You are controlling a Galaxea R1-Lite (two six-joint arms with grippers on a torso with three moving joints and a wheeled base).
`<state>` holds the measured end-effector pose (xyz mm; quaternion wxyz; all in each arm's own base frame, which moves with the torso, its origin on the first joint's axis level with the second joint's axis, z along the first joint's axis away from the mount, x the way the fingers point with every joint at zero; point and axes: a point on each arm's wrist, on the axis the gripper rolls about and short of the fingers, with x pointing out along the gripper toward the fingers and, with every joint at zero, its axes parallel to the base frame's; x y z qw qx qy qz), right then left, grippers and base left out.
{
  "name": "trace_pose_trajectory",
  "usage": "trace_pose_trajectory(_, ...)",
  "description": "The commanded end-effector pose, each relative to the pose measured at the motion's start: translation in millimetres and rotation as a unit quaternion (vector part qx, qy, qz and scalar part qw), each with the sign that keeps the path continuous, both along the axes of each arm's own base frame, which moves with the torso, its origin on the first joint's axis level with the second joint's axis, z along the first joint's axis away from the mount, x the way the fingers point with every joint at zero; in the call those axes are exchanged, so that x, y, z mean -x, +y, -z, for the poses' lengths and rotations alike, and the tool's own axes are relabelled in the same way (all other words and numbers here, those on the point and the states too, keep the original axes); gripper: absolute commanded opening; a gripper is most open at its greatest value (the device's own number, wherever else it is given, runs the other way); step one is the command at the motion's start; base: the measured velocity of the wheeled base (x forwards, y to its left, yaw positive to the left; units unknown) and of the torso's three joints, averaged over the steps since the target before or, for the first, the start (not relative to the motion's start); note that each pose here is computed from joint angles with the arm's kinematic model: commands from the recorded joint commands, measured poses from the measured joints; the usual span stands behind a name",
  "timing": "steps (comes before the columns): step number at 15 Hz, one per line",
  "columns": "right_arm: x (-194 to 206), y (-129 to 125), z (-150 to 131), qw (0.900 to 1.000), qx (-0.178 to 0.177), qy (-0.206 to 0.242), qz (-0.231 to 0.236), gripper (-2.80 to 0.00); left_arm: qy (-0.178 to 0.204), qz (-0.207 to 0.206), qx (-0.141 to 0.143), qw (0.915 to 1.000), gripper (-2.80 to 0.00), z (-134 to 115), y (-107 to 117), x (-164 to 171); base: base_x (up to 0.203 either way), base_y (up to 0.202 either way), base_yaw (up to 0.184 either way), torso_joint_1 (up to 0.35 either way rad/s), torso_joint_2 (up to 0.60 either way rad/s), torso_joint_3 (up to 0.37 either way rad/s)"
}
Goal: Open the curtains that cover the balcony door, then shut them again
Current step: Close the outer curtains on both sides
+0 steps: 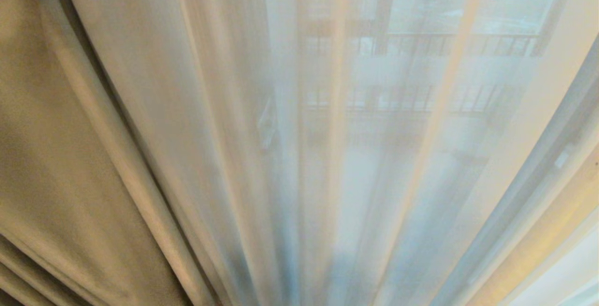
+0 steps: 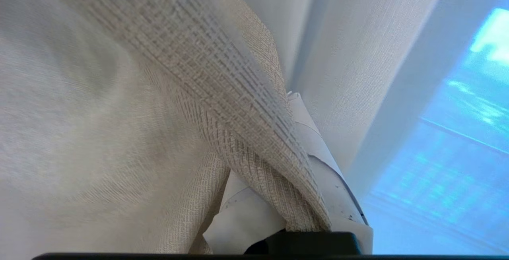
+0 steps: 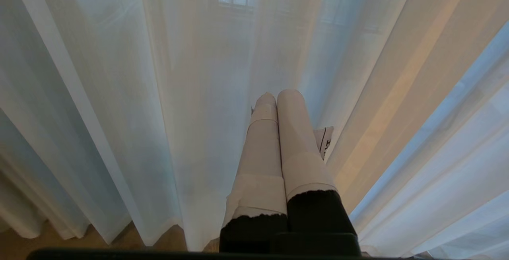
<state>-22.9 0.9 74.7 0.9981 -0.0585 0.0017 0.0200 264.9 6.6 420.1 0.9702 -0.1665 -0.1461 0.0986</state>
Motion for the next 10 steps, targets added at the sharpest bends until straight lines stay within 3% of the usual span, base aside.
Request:
trace_pose_trajectory(1, -0.1, 0.0, -0.1, 1.0, 0.0, 0.0, -0.001, -2.8, -0.004, 0.029, 0.002, 0.9996, -2.8, -1.8, -16.8, 4.4, 0.0, 0.0, 0.0, 0.0, 0.0, 0.0)
trace_pose_trajectory(10, -0.1, 0.0, 0.0, 1.0, 0.0, 0.001, -0.001, -2.8, 0.001, 0.078, 0.016, 0.9968, -2.8, -0.1, -65.2, 9.2, 0.0, 0.0, 0.0, 0.0, 0.0, 0.0)
